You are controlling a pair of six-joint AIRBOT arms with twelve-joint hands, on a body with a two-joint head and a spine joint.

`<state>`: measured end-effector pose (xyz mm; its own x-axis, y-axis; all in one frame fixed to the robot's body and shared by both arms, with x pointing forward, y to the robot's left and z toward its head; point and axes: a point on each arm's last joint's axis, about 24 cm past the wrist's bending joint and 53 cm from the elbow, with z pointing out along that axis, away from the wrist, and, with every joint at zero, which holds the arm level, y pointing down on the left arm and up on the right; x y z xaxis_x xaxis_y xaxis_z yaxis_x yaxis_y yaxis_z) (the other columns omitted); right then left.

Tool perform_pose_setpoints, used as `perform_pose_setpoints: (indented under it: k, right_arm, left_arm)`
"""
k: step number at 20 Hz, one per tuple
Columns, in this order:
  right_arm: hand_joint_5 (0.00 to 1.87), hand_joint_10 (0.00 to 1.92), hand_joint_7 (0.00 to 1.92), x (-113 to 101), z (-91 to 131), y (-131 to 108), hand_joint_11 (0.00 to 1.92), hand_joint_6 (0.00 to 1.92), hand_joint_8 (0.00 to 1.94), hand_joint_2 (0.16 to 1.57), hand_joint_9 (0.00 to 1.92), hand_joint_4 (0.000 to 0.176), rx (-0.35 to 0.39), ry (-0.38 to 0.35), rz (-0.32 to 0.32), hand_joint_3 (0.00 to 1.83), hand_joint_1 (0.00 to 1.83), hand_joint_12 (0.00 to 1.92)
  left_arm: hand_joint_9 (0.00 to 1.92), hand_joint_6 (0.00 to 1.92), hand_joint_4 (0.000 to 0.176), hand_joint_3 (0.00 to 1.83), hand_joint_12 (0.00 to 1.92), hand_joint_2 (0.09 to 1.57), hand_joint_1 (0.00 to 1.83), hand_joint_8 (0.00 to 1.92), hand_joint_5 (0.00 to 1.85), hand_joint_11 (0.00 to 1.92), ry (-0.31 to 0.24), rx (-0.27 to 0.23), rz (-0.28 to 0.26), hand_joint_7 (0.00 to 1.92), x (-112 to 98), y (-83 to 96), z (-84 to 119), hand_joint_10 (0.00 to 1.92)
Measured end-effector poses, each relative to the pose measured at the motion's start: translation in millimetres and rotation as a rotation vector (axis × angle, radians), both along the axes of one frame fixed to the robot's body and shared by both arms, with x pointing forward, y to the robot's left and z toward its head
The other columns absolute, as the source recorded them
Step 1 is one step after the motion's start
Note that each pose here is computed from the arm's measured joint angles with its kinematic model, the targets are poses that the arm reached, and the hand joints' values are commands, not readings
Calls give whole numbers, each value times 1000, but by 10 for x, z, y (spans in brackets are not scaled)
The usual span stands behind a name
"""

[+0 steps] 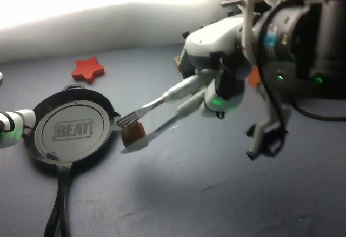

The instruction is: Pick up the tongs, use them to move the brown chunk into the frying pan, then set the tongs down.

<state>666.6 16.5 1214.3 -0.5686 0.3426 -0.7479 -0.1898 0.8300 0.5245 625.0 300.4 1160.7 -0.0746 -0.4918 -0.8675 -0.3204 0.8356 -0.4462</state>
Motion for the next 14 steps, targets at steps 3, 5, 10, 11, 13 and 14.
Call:
perform_pose_setpoints:
  k: [3,5,10,11,13,14]
  right_arm:
    - [769,1077,842,104,117,163,207,1319,1222,1210,669,18,14,-26,19,1,1167,1653]
    - [749,1064,824,166,175,299,188,1354,1241,1221,658,18,21,-39,34,2,1159,1646]
    - [780,1057,820,250,240,686,173,1322,1234,1215,656,22,43,-55,82,0,1164,1657]
    - [800,1029,840,256,251,743,188,1300,1194,1204,679,21,45,-60,93,0,1170,1633]
    - [777,1014,842,290,201,867,206,1315,1208,1209,683,20,40,-60,106,0,1167,1628]
    - [768,1016,829,303,157,919,210,1327,1229,1214,680,21,39,-55,110,2,1164,1628]
  left_arm:
    - [172,0,37,0,851,1352,79,2,116,0,0,0,0,122,0,0,0,3]
    - [182,6,31,1,874,1356,42,6,133,0,0,2,-1,137,0,0,1,6]
    - [179,2,28,1,888,1358,63,0,133,0,1,3,-2,134,1,-3,-1,3]
    - [178,1,29,1,890,1357,63,0,130,0,1,3,-1,135,0,-2,-1,2]
    - [195,4,39,0,898,1355,62,3,141,0,2,4,-2,151,0,-2,-1,7]
    - [198,1,48,1,892,1357,44,3,120,0,2,5,-3,155,1,-4,-1,8]
